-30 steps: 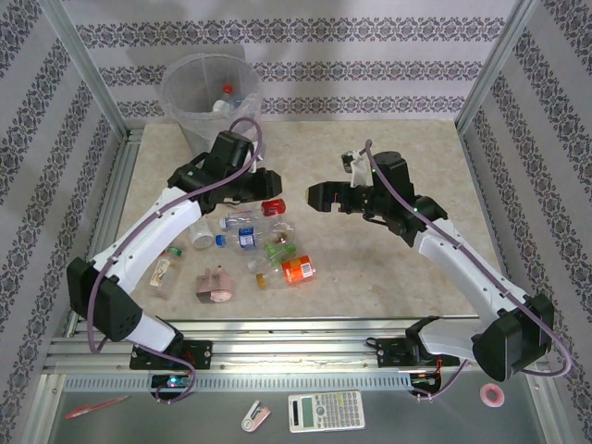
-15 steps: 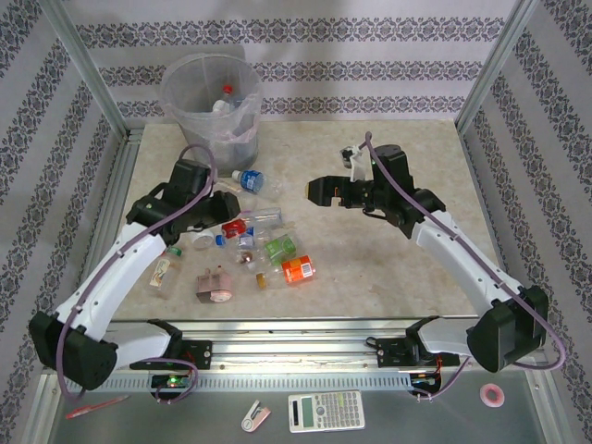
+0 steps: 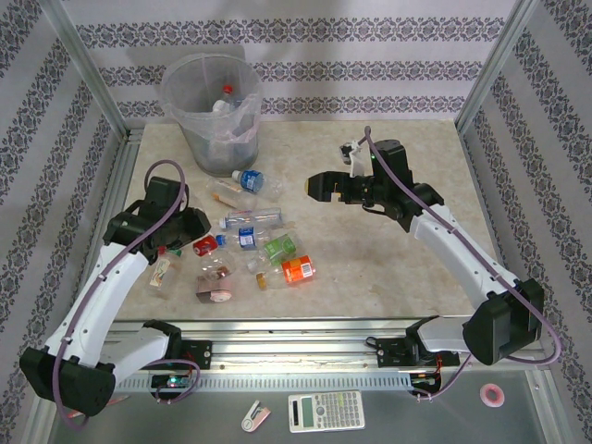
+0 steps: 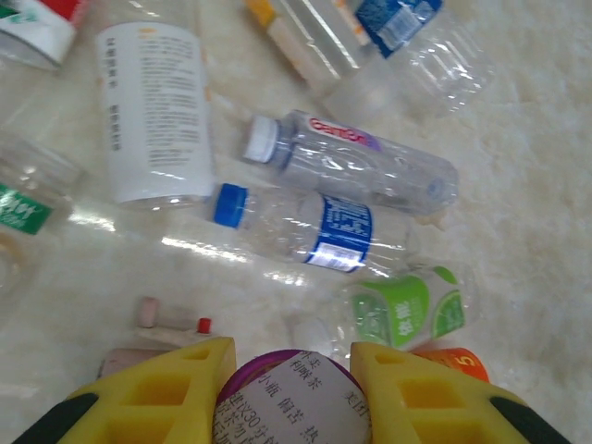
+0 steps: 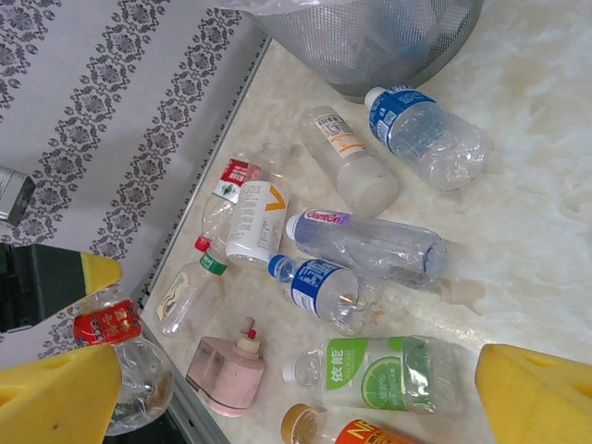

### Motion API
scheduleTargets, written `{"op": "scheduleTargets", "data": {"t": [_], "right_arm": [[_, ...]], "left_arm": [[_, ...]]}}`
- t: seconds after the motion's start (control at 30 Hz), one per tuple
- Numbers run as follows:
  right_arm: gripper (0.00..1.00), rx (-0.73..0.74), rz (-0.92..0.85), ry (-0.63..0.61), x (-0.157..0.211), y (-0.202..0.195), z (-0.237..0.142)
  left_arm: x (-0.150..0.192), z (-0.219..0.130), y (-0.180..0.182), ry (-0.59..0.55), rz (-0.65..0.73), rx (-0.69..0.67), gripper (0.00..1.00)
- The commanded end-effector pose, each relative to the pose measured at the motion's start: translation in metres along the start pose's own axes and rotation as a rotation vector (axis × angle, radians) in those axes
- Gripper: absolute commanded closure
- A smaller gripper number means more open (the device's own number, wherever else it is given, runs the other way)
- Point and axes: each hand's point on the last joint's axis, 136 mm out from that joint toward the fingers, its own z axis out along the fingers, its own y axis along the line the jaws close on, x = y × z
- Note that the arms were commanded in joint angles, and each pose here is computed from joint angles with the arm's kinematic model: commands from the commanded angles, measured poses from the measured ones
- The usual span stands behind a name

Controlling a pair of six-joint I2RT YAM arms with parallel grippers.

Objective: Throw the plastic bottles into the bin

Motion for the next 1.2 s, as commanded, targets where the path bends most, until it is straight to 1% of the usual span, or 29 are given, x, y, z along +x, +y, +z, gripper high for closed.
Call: {"op": "scheduleTargets", "data": {"t": [0.0,0.13,0.23,0.3,0.37,0.47,0.5,0.53,0.57,0.6,0.63,0.67,0.7,0.73,0.77,0.83,0.93,1.03,1.17], "right_arm": [[0.02,-0.010,-0.015,0.005,-0.003,0.002,-0.003],[0.02,0.004,-0.016,0.005,-0.002,-0.001,-0.005],[0.02,0.012,-0.014,0.005,-0.002,-0.002,-0.006],[0.02,0.019,-0.016,0.001,-0.003,-0.003,-0.009],[0.02,0.027,-0.017,-0.007,-0.005,-0.004,-0.011],[0.02,0.033,-0.021,-0.013,-0.008,-0.004,-0.013],[0.02,0.036,-0.022,-0.014,-0.008,-0.004,-0.013],[0.02,0.040,-0.020,-0.012,-0.007,-0.005,-0.014],[0.02,0.042,-0.021,-0.012,-0.007,-0.006,-0.014],[0.02,0.044,-0.016,-0.011,-0.005,-0.007,-0.014],[0.02,0.048,-0.011,-0.009,-0.004,-0.009,-0.014],[0.02,0.048,-0.006,-0.010,-0.003,-0.009,-0.015],[0.02,0.046,0.002,-0.012,-0.001,-0.009,-0.015],[0.02,0.042,0.011,-0.013,0.002,-0.009,-0.015],[0.02,0.033,0.021,-0.016,0.005,-0.010,-0.014],[0.02,0.039,0.033,-0.002,0.012,-0.013,-0.012],[0.02,0.041,0.046,-0.002,0.017,-0.014,-0.013],[0.02,0.046,0.043,-0.011,0.016,-0.015,-0.015],[0.02,0.039,0.040,-0.003,0.015,-0.013,-0.012]], "left_arm": [[0.005,-0.001,0.027,0.023,-0.057,-0.100,0.96],[-0.013,-0.003,0.023,0.001,-0.066,-0.097,0.96],[-0.045,-0.007,0.007,-0.043,-0.061,-0.070,0.96],[-0.082,-0.015,-0.013,-0.094,-0.060,-0.018,0.96],[-0.130,-0.028,-0.038,-0.167,-0.054,0.041,0.95],[-0.220,-0.066,-0.079,-0.310,-0.070,0.155,0.95],[-0.250,-0.083,-0.096,-0.373,-0.071,0.208,0.90],[-0.277,-0.099,-0.111,-0.437,-0.070,0.250,0.81],[-0.296,-0.102,-0.118,-0.474,-0.074,0.267,0.76],[-0.315,-0.107,-0.125,-0.520,-0.079,0.292,0.64],[-0.330,-0.108,-0.129,-0.552,-0.094,0.332,0.39],[-0.340,-0.101,-0.128,-0.557,-0.127,0.361,0.21],[-0.351,-0.095,-0.127,-0.552,-0.181,0.397,0.11],[-0.359,-0.091,-0.132,-0.551,-0.198,0.445,0.07],[-0.364,-0.090,-0.136,-0.563,-0.194,0.471,0.01],[-0.366,-0.090,-0.138,-0.572,-0.180,0.478,0.00],[-0.357,-0.103,-0.133,-0.580,-0.126,0.437,0.00],[-0.346,-0.132,-0.122,-0.617,-0.081,0.389,0.00],[-0.328,-0.166,-0.124,-0.643,-0.024,0.395,0.00]]}}
